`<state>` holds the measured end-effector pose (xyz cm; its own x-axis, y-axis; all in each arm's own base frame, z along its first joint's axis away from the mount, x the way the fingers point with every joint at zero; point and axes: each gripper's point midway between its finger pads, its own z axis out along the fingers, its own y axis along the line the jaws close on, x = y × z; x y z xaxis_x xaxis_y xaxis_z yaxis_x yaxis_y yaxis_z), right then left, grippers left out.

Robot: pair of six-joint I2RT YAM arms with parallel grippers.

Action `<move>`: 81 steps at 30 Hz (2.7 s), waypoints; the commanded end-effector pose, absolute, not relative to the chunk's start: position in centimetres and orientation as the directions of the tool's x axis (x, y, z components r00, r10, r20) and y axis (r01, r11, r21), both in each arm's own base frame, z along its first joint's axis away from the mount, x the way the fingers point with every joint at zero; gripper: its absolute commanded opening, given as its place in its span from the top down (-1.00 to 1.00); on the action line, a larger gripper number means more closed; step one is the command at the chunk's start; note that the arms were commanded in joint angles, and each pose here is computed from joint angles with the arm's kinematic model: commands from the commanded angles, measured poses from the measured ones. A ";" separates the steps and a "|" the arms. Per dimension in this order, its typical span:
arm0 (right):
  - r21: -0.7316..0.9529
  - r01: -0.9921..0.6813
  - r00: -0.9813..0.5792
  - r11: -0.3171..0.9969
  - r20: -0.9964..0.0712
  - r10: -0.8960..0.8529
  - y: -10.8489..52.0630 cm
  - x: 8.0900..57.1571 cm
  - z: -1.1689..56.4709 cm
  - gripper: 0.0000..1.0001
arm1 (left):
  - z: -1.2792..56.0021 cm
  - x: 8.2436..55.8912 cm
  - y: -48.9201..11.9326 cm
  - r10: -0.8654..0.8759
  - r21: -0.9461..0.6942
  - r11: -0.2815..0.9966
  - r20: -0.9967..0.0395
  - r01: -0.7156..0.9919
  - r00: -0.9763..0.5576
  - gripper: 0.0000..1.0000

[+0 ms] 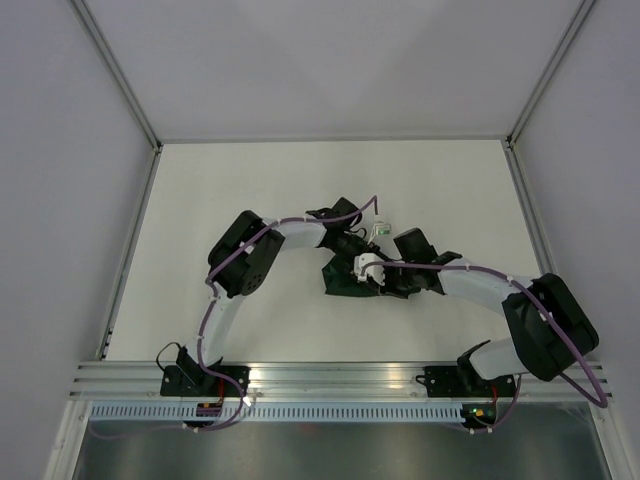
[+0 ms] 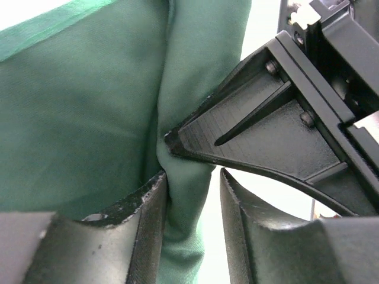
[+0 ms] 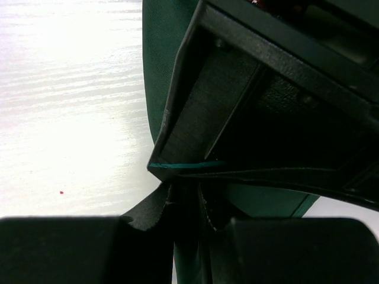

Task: Fold the napkin, place the utensils inside, and roll it up
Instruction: Roll the napkin at the center of the board.

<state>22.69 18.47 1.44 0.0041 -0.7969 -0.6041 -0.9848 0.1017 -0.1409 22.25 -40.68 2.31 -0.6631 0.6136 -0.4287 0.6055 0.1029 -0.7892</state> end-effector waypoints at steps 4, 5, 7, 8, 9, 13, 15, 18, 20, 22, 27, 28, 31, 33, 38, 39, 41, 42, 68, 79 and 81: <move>0.002 -0.996 -0.072 0.085 -0.566 -0.822 17.5 21.7 0.3 0.93 | 2.1 29.3 -38.7 0.468 -0.624 0.350 -0.530 0.699 -0.707 0.00; 0.024 -0.996 -0.085 0.087 -0.564 -0.821 17.4 21.5 0.3 0.94 | 2.8 29.6 -38.2 0.448 -0.615 0.365 -0.542 0.699 -0.711 -0.02; 0.044 -0.995 -0.097 0.087 -0.561 -0.822 17.3 21.7 0.2 0.94 | 3.8 30.9 -37.5 0.401 -0.611 0.386 -0.564 0.691 -0.722 -0.03; 0.066 -0.994 -0.109 0.087 -0.555 -0.824 17.1 21.4 0.2 0.95 | 3.9 31.3 -37.2 0.384 -0.598 0.402 -0.578 0.694 -0.720 -0.04; 0.081 -0.993 -0.118 0.087 -0.561 -0.820 17.2 21.4 0.2 0.95 | 4.8 32.2 -36.9 0.360 -0.571 0.427 -0.604 0.701 -0.711 -0.04; 0.150 -0.985 -0.156 0.086 -0.553 -0.818 17.3 21.7 0.2 0.95 | 6.8 35.1 -34.3 0.247 -0.515 0.538 -0.661 0.667 -0.709 -0.04; 0.223 -0.971 -0.198 0.089 -0.533 -0.823 17.0 21.2 -0.4 0.95 | 9.2 37.3 -32.6 0.127 -0.487 0.597 -0.727 0.638 -0.674 -0.06; 0.275 -0.956 -0.233 0.097 -0.521 -0.821 16.8 21.9 -0.1 0.95 | 11.3 38.3 -30.3 -0.022 -0.500 0.628 -0.777 0.596 -0.629 -0.15; 0.329 -0.938 -0.267 0.106 -0.495 -0.827 16.9 22.4 -0.4 0.96 | 13.4 38.0 -29.2 -0.077 -0.483 0.647 -0.811 0.590 -0.579 -0.21; 0.373 -0.920 -0.299 0.118 -0.476 -0.827 17.1 23.6 -0.8 0.96 | 15.1 38.0 -28.9 -0.100 -0.457 0.645 -0.845 0.612 -0.525 -0.22; 0.540 -0.828 -0.405 0.149 -0.393 -0.825 17.1 24.0 -1.6 0.96 | 19.0 36.7 -26.7 -0.129 -0.318 0.705 -0.936 0.634 -0.327 -0.23; 0.536 -0.831 -0.406 0.150 -0.399 -0.822 17.4 25.0 -1.4 0.96 | 19.2 36.2 -26.8 -0.107 -0.273 0.709 -0.953 0.651 -0.283 -0.24; 0.582 -0.795 -0.440 0.170 -0.360 -0.823 17.4 25.7 -2.1 0.96 | 20.2 34.2 -27.1 -0.030 -0.124 0.717 -0.989 0.686 -0.146 -0.26; 0.612 -0.769 -0.458 0.188 -0.321 -0.829 17.3 25.6 -2.9 0.96 | 20.4 33.3 -27.1 0.029 -0.032 0.738 -0.996 0.674 -0.079 -0.29; 0.633 -0.743 -0.483 0.218 -0.282 -0.829 17.3 26.8 -3.8 0.96 | 18.2 29.8 -30.6 0.309 0.271 0.644 -0.948 0.715 0.080 -0.33; 0.640 -0.734 -0.490 0.226 -0.269 -0.830 17.2 26.8 -4.2 0.96 | 17.6 29.4 -31.2 0.347 0.308 0.621 -0.932 0.721 0.100 -0.33; 0.642 -0.730 -0.493 0.232 -0.261 -0.830 17.3 27.1 -4.3 0.96 | 15.9 28.2 -33.0 0.444 0.406 0.535 -0.881 0.741 0.162 -0.33; 0.639 -0.731 -0.495 0.238 -0.256 -0.830 17.3 27.4 -4.5 0.96 | 15.1 27.8 -33.4 0.479 0.435 0.501 -0.859 0.748 0.179 -0.34; 0.663 -0.703 -0.508 0.257 -0.216 -0.834 16.8 27.1 -5.0 0.96 | 1.4 24.8 -39.0 0.713 0.487 0.114 -0.647 0.866 0.270 0.03; 0.664 -0.705 -0.523 0.250 -0.248 -0.816 17.2 27.1 -3.9 0.81 | -1.9 22.2 -38.2 0.747 0.240 0.125 -0.661 0.963 0.068 0.69; 0.657 -0.711 -0.529 0.251 -0.265 -0.806 17.4 27.2 -3.2 0.69 | -2.2 21.6 -38.2 0.744 0.190 0.124 -0.667 0.974 0.036 0.86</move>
<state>25.17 18.75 0.97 -0.6487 -0.7343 -0.2000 -0.5464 0.2664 0.7940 25.13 -39.73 2.51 0.2005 0.6909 -0.6946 0.8976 0.1546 0.4129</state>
